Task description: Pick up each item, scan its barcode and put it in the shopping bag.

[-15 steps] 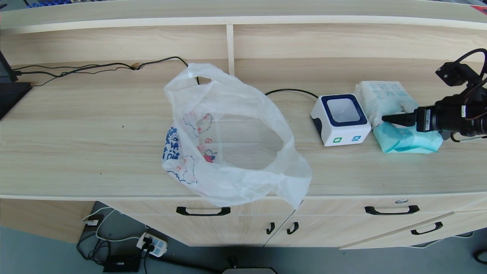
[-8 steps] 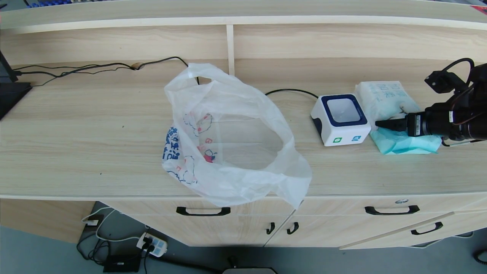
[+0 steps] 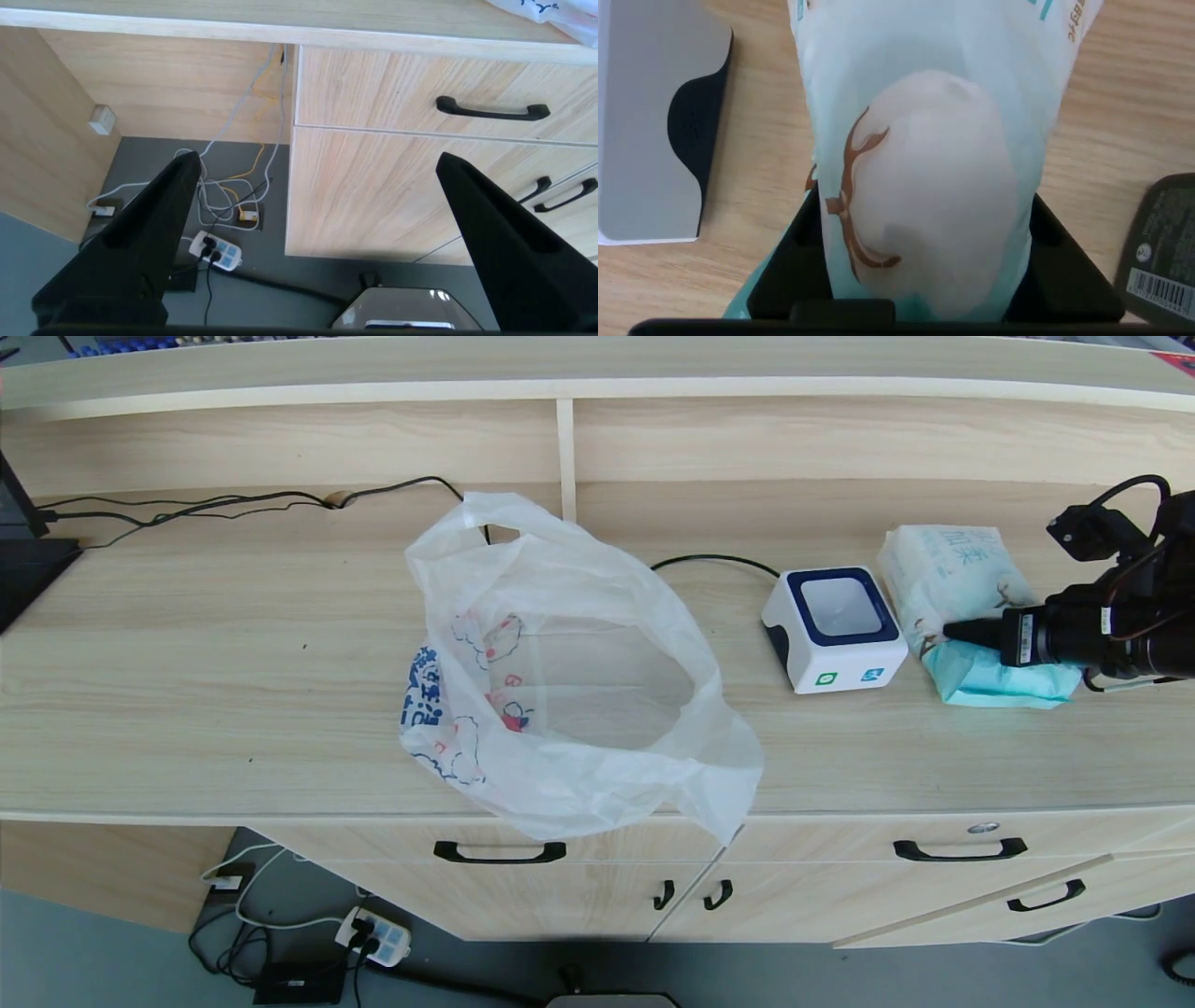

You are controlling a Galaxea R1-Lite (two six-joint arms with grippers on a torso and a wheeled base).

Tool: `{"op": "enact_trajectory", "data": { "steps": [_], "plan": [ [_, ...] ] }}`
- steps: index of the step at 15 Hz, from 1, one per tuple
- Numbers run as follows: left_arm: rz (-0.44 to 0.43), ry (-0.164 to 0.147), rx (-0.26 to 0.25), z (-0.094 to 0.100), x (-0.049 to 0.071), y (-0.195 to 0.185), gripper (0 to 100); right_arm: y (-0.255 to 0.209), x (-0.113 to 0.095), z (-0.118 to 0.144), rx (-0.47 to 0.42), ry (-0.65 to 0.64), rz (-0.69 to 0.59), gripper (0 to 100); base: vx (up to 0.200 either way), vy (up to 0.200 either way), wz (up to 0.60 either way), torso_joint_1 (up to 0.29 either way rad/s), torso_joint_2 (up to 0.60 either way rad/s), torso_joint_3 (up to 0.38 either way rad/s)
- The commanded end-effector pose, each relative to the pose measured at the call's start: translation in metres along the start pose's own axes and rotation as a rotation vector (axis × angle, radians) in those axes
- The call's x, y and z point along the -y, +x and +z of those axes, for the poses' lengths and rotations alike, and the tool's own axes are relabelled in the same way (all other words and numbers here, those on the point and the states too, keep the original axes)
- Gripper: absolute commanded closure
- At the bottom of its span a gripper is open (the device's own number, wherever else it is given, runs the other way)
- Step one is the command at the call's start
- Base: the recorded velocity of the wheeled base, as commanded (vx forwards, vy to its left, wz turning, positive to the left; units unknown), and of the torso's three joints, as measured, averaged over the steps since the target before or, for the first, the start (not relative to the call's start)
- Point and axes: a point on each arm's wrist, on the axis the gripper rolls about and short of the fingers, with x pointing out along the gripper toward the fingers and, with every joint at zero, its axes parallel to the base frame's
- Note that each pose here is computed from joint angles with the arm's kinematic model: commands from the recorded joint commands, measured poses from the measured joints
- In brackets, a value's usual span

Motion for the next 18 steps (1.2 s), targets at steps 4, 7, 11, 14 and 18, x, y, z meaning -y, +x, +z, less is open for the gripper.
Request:
{"op": "enact_trajectory", "data": {
  "steps": [4,7,11,14,18],
  "plan": [
    [0.000,-0.001,0.001,0.000,0.000,0.000,0,-0.028,-0.011,0.019,0.102,-0.027,-0.003,100,0.000,0.000,0.00,0.000,0.00,0.000],
    [0.000,-0.001,0.001,0.000,0.000,0.000,0,-0.074,-0.036,0.023,0.170,-0.017,0.022,100,0.000,0.000,0.00,0.000,0.00,0.000],
    [0.000,-0.001,-0.001,0.000,0.000,0.000,0,-0.137,-0.060,0.007,0.231,-0.034,0.027,100,0.000,0.000,0.00,0.000,0.00,0.000],
    [0.000,-0.001,-0.001,0.000,0.000,0.000,0,-0.176,-0.076,-0.019,0.256,-0.013,0.038,100,0.000,0.000,0.00,0.000,0.00,0.000],
    [0.000,-0.001,-0.001,0.000,0.000,0.000,0,-0.211,-0.099,-0.050,0.292,0.021,0.115,100,0.000,0.000,0.00,0.000,0.00,0.000]
  ]
}}
